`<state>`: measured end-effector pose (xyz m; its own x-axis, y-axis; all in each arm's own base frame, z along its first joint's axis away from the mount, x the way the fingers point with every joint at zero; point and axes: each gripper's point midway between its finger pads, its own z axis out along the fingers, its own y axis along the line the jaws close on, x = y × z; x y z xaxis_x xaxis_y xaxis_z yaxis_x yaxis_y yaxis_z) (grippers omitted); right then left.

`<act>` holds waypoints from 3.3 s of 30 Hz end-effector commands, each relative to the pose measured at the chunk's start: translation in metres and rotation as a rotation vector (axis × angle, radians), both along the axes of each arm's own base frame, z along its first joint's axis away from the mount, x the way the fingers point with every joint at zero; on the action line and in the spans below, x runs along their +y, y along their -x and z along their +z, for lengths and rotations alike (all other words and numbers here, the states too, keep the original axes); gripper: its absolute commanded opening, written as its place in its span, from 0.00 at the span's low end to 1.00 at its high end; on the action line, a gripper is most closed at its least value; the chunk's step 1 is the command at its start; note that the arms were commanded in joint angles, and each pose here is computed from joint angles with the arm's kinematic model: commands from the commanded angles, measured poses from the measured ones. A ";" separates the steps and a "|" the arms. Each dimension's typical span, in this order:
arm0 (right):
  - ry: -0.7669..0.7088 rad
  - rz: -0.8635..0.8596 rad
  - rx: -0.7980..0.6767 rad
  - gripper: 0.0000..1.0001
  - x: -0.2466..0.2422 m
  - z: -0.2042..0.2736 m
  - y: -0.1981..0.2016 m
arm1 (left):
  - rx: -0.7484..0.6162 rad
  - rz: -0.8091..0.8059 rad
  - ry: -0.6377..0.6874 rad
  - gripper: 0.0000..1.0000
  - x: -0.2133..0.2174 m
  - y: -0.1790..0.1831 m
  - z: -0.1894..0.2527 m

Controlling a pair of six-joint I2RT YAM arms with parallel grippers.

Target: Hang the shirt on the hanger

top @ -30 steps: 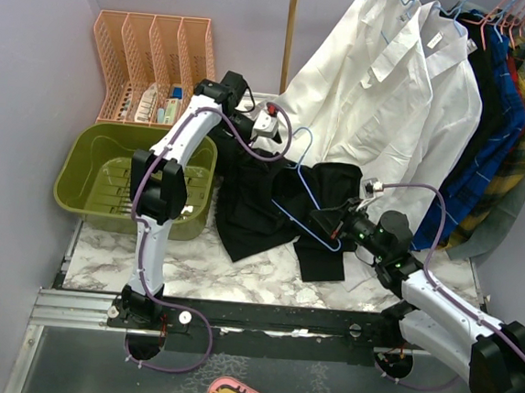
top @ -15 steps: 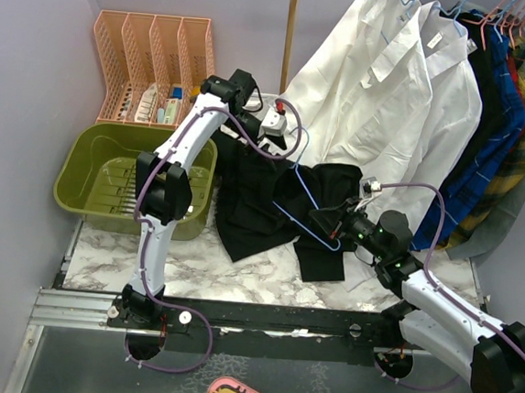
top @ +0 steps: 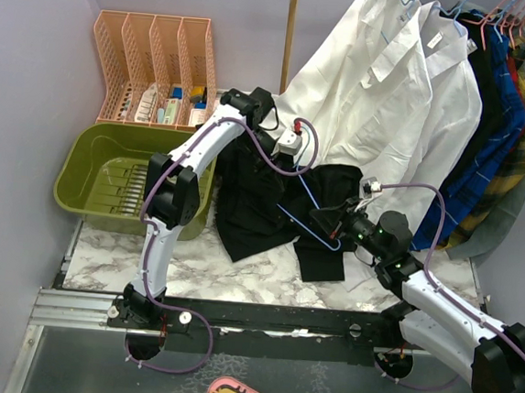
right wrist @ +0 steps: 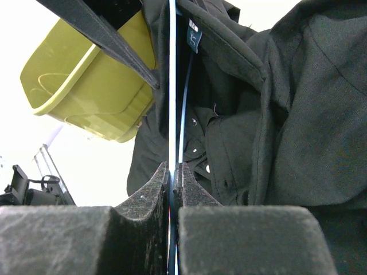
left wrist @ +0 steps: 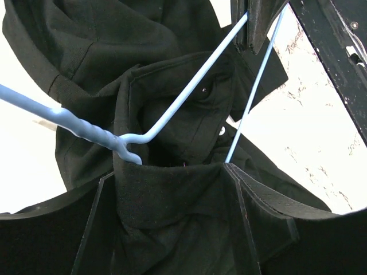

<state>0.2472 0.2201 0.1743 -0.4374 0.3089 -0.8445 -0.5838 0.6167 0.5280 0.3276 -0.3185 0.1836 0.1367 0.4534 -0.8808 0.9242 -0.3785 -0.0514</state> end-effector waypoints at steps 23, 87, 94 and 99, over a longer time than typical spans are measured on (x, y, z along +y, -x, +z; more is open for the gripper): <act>-0.036 -0.020 -0.071 0.01 0.000 0.034 -0.005 | 0.052 0.041 0.046 0.00 -0.009 0.021 0.047; -0.417 -0.195 -0.155 0.07 0.017 0.119 -0.028 | -0.007 0.601 0.277 0.00 0.030 0.006 0.212; -0.419 -0.453 -0.170 0.01 -0.035 0.107 -0.036 | -0.075 0.583 0.260 0.00 0.034 0.007 0.215; -0.251 -0.610 -0.213 0.01 -0.071 0.100 -0.037 | -0.237 0.526 0.210 0.00 0.047 0.011 0.224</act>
<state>0.2744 0.1898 0.2841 -0.0896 0.7305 -0.6770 -0.4457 0.5784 0.6832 0.3274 -0.2837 0.3773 -0.0550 0.2875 -0.9562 0.9814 0.1921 0.0013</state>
